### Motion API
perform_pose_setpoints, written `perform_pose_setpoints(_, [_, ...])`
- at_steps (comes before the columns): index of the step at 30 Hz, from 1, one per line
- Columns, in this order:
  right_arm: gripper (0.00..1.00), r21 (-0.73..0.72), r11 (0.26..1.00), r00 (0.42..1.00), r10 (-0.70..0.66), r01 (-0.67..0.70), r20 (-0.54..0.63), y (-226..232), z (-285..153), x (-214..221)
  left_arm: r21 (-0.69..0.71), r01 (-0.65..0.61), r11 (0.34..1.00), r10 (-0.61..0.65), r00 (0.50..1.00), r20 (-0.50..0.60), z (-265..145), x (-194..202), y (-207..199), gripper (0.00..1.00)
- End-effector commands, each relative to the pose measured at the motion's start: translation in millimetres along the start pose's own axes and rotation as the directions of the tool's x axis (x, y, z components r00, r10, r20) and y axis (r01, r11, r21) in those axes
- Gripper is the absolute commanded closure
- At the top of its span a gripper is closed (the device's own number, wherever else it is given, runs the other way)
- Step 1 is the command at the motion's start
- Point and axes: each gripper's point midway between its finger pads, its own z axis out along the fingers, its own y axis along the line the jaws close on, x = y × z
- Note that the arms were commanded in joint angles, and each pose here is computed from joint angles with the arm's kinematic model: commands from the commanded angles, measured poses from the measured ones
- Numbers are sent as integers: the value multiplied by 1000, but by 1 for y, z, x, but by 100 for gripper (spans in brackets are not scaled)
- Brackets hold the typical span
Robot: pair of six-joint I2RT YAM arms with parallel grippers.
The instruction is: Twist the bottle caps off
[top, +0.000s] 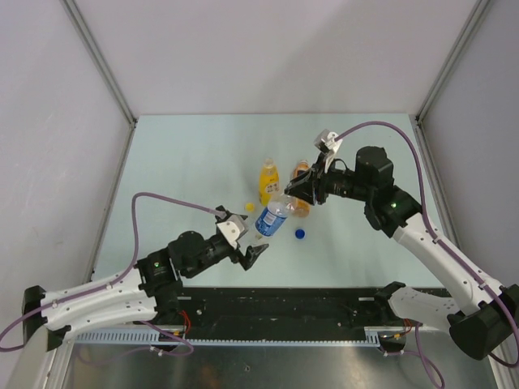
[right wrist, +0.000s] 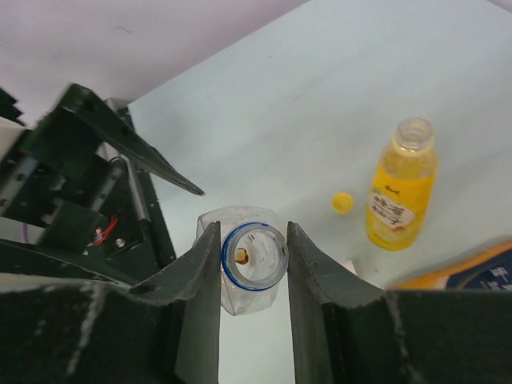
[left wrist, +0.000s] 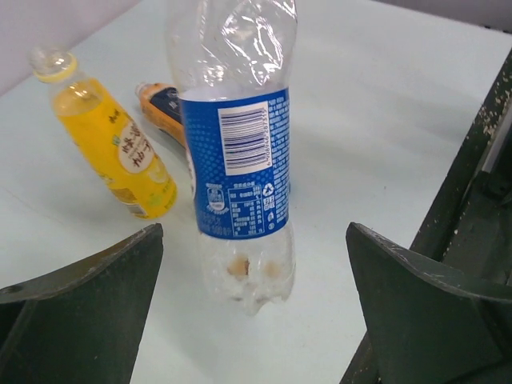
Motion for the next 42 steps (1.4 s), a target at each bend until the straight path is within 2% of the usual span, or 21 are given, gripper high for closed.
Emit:
perform_pose_setpoints(1, [100, 121, 992, 999, -40, 38, 14, -20, -1, -8, -77, 50, 996, -43, 995, 94, -10, -33, 16, 1])
perform_pose_setpoints(8, [100, 300, 954, 1000, -21, 17, 8, -53, -3, -4, -101, 65, 993, -57, 995, 85, -11, -26, 19, 0])
perform_pose_setpoints(14, [100, 517, 855, 998, -7, -28, 65, -87, -23, -14, -107, 85, 991, -81, 996, 36, -3, -16, 17, 1])
perform_pose_setpoints(20, [100, 580, 813, 989, -38, -55, 146, -92, -40, -35, -118, 86, 989, -84, 996, 18, 1, -17, 18, 1])
perform_pose_setpoints(28, [100, 657, 750, 985, -46, -76, 166, -107, -58, -39, -179, 102, 979, -106, 994, -14, 0, -10, 26, 1])
perform_pose_setpoints(36, [100, 789, 604, 978, -67, -116, 195, -130, -95, -43, -201, 111, 973, -121, 992, -37, 3, -6, 28, 1])
perform_pose_setpoints(42, [100, 858, 496, 985, -36, -130, 170, -149, -114, -29, -208, 95, 973, -112, 991, -70, 7, 1, 28, 0])
